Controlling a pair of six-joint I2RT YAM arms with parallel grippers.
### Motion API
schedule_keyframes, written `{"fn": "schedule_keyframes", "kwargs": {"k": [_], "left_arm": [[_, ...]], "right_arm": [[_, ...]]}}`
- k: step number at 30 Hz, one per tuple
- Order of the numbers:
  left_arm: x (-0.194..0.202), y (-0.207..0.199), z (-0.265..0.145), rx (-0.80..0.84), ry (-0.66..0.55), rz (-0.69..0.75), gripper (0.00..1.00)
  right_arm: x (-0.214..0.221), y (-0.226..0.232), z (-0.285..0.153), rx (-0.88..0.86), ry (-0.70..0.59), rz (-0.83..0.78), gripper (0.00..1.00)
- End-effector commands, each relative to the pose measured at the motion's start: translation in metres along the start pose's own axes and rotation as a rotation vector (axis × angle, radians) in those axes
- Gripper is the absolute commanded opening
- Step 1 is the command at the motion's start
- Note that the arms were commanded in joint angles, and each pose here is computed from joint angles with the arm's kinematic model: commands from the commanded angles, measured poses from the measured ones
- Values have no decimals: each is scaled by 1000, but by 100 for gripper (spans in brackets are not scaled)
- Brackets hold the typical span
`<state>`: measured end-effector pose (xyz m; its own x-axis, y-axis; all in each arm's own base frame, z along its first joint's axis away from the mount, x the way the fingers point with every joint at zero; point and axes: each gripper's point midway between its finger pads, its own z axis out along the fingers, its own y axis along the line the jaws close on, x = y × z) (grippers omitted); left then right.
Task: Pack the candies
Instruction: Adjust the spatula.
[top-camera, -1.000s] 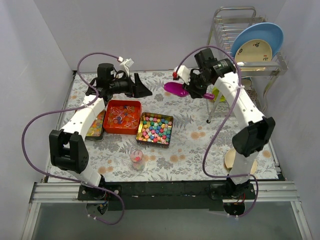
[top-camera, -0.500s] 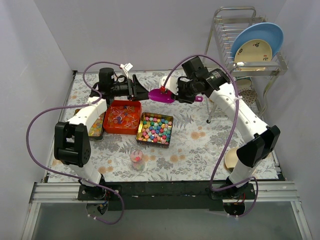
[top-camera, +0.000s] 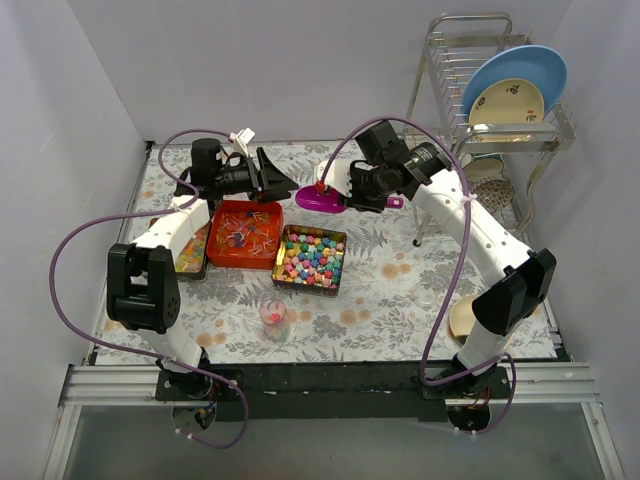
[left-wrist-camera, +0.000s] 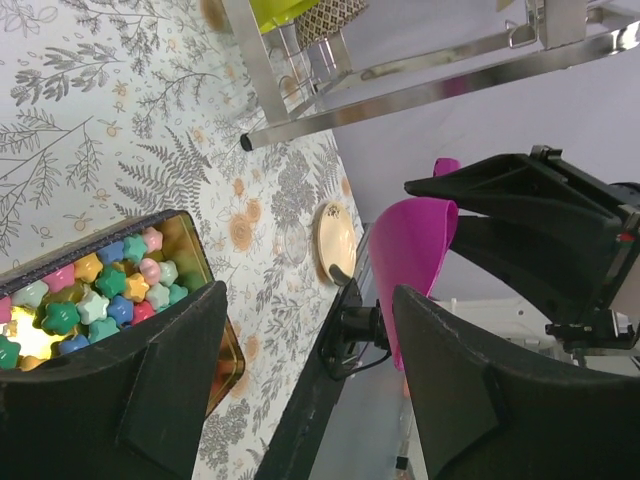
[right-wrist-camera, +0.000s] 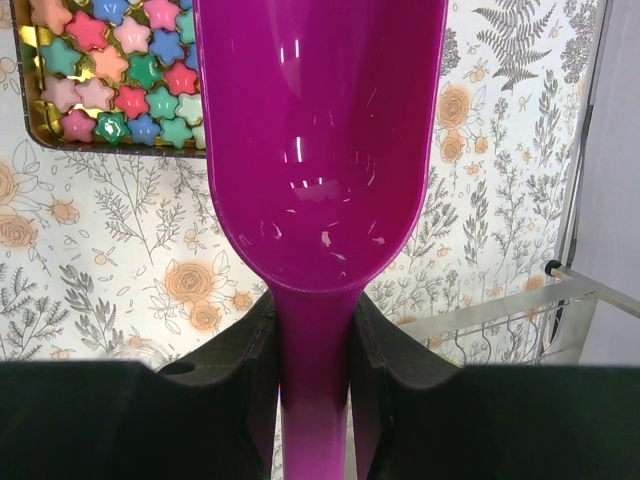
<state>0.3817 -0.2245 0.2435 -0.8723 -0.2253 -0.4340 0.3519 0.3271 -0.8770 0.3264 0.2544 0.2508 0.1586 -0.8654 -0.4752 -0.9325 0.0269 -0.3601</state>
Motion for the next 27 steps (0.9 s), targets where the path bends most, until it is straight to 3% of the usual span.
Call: {"fn": "schedule_keyframes", "kwargs": {"k": [1,15,22,27], "left_arm": [[-12,-26,-9,54,-37,50,67],[10,-31,-11,105,25,56,61],[15,-24,-6,114,49,32,50],[17,-24,-4,143,68,25,32]], "right_arm": [[-3,2,1,-13,-13,-6,1],[-19,-20,16,31,-23,4,1],[-35,-21,16,37,-61,-14,1],[-39,-15,21,18,-68,-23,1]]}}
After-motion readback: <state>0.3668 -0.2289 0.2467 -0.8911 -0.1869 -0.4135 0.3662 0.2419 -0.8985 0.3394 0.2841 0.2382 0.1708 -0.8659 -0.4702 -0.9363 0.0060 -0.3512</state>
